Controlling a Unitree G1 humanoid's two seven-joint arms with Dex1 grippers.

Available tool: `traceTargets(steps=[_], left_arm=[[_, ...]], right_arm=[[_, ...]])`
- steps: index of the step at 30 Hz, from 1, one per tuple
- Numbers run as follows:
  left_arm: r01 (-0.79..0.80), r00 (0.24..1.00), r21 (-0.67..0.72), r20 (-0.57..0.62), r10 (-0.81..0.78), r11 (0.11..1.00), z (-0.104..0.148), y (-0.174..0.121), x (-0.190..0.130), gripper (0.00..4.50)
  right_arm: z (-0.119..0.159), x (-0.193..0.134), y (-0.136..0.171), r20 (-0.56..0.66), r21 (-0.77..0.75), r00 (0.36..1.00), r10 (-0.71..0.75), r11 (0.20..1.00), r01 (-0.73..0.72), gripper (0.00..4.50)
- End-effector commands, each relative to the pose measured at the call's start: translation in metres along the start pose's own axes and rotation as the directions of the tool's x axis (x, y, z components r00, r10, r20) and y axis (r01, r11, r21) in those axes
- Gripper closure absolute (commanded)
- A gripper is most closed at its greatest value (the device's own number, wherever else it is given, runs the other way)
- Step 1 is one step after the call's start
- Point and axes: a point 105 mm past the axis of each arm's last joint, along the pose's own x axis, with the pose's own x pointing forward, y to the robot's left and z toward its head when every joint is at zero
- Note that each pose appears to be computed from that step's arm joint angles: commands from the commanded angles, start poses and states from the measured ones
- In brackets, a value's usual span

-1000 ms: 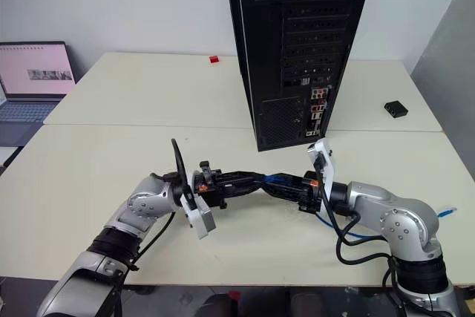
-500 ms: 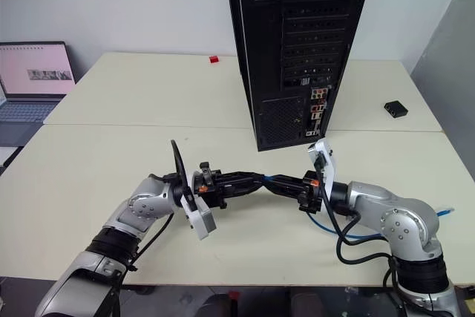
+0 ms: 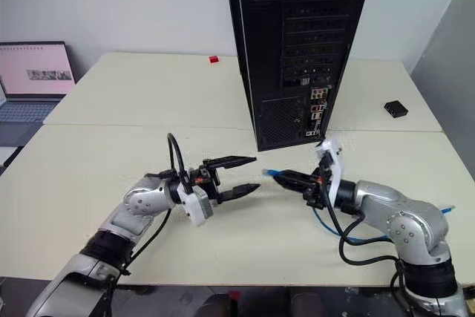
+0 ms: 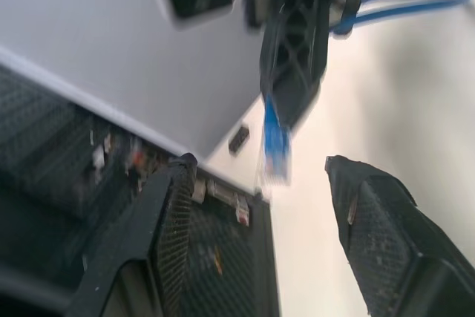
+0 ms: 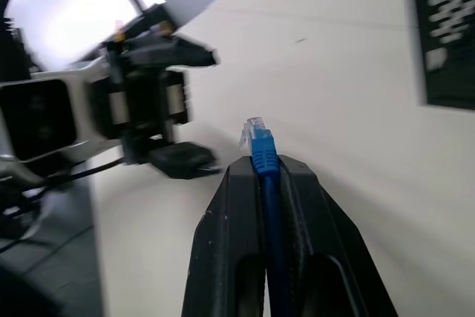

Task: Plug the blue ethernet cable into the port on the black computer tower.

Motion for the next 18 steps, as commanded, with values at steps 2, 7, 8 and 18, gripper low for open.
traceTargets(steps=[2, 7, 8, 18], left_arm=[[-0.116, 0.993, -0.142, -0.026, 0.113, 0.983, 0.009, 0.023, 0.008, 1.62], [-0.208, 0.976, -0.350, -0.136, 0.170, 0.913, 0.001, 0.030, 0.018, 1.62], [-0.224, 0.972, -0.401, -0.162, 0.172, 0.888, 0.000, 0.030, 0.022, 1.62], [-0.296, 0.953, -0.600, -0.241, 0.185, 0.743, 0.012, 0.039, 0.050, 1.62]], right_arm=[[0.027, -0.003, 0.000, 0.138, -0.228, 0.981, -0.134, 0.960, 0.163, 4.49], [0.035, 0.005, -0.014, 0.272, -0.266, 0.909, -0.316, 0.883, 0.387, 4.49], [0.036, 0.007, -0.021, 0.309, -0.279, 0.871, -0.381, 0.840, 0.466, 4.49], [0.040, 0.017, -0.058, 0.405, -0.138, 0.645, -0.648, 0.654, 0.744, 4.49]])
